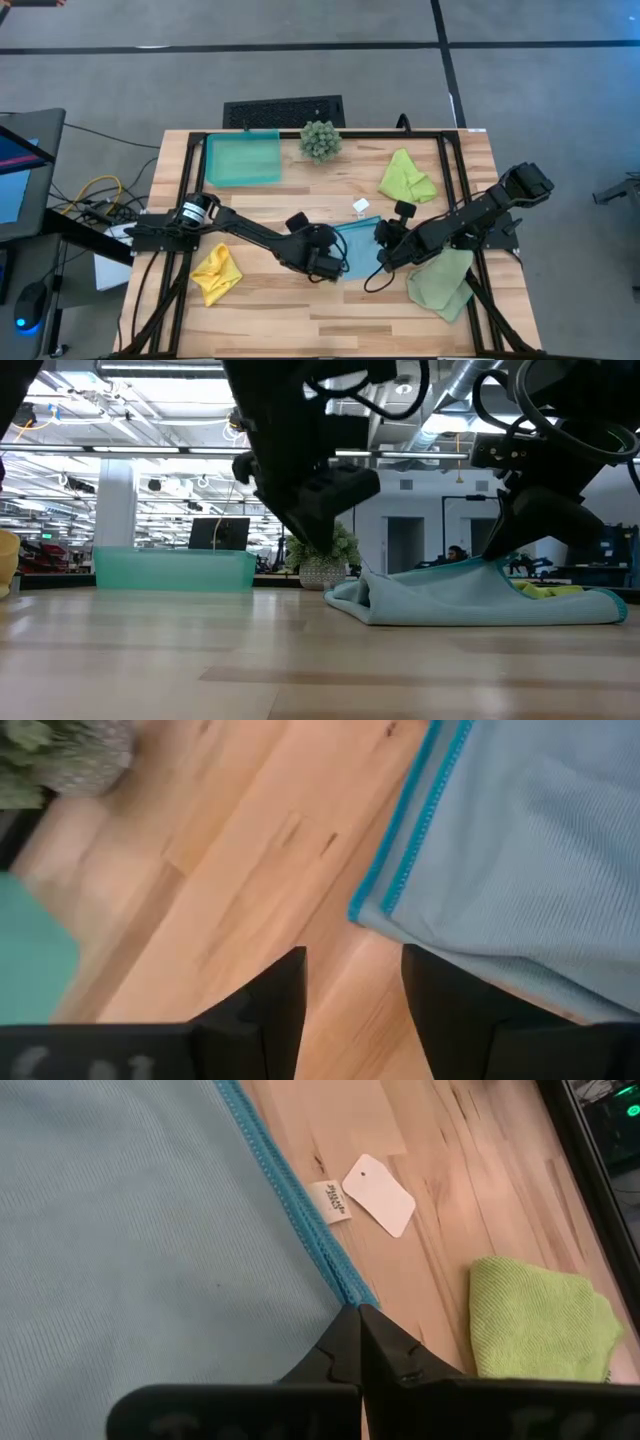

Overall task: Fold microfiber towels
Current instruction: Fold the blue microfiber cloth

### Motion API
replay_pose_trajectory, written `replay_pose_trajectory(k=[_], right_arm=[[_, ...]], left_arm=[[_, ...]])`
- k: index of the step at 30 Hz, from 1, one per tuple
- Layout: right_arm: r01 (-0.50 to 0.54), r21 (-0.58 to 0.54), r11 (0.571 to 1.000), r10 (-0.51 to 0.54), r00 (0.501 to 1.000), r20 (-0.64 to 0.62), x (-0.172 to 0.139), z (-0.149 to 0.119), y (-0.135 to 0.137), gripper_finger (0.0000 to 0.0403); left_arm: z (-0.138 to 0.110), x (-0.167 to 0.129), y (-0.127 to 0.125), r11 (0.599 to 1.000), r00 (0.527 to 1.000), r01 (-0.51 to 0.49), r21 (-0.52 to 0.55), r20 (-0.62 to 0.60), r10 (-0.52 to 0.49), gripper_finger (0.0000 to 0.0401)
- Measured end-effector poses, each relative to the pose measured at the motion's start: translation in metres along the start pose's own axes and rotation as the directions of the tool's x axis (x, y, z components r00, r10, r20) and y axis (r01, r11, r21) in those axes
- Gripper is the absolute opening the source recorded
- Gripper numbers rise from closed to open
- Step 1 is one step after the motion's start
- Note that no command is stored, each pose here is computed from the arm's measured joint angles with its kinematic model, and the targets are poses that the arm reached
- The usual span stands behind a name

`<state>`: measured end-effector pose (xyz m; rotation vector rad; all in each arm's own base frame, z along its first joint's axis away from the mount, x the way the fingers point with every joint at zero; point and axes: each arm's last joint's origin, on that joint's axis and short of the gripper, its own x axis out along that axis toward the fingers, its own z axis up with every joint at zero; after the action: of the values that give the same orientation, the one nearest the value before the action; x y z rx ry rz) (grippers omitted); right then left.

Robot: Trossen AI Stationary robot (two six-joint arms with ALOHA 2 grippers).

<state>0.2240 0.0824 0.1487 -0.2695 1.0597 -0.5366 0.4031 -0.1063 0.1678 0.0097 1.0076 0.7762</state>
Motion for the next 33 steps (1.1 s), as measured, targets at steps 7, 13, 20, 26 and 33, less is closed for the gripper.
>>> replay_pose_trajectory(k=[7, 13, 20, 26, 33], right_arm=[[0.000, 0.000, 1.000, 0.000, 1.000, 0.000, 0.000, 0.000, 0.000, 0.0013], [-0.001, -0.015, 1.000, 0.001, 1.000, 0.000, 0.000, 0.000, 0.000, 0.0013], [-0.001, -0.015, 1.000, 0.001, 1.000, 0.000, 0.000, 0.000, 0.000, 0.0013], [0.000, -0.021, 1.000, 0.000, 1.000, -0.002, 0.000, 0.000, 0.000, 0.0013], [0.003, -0.030, 1.000, -0.004, 1.000, -0.007, 0.000, -0.001, 0.000, 0.0013]], left_arm=[[0.000, 0.028, -0.001, 0.998, 0.996, 0.053, 0.025, 0.070, -0.055, 0.0133], [0.000, 0.041, 0.000, 0.992, 0.993, 0.103, 0.070, 0.051, -0.107, 0.0101], [-0.002, 0.040, -0.003, 0.985, 0.991, 0.105, 0.139, 0.061, -0.115, 0.0023], [-0.001, 0.032, -0.010, 0.978, 0.987, 0.074, 0.194, 0.123, -0.099, 0.0003], [0.002, 0.027, -0.013, 0.982, 0.981, 0.084, 0.171, 0.157, -0.112, 0.0002]])
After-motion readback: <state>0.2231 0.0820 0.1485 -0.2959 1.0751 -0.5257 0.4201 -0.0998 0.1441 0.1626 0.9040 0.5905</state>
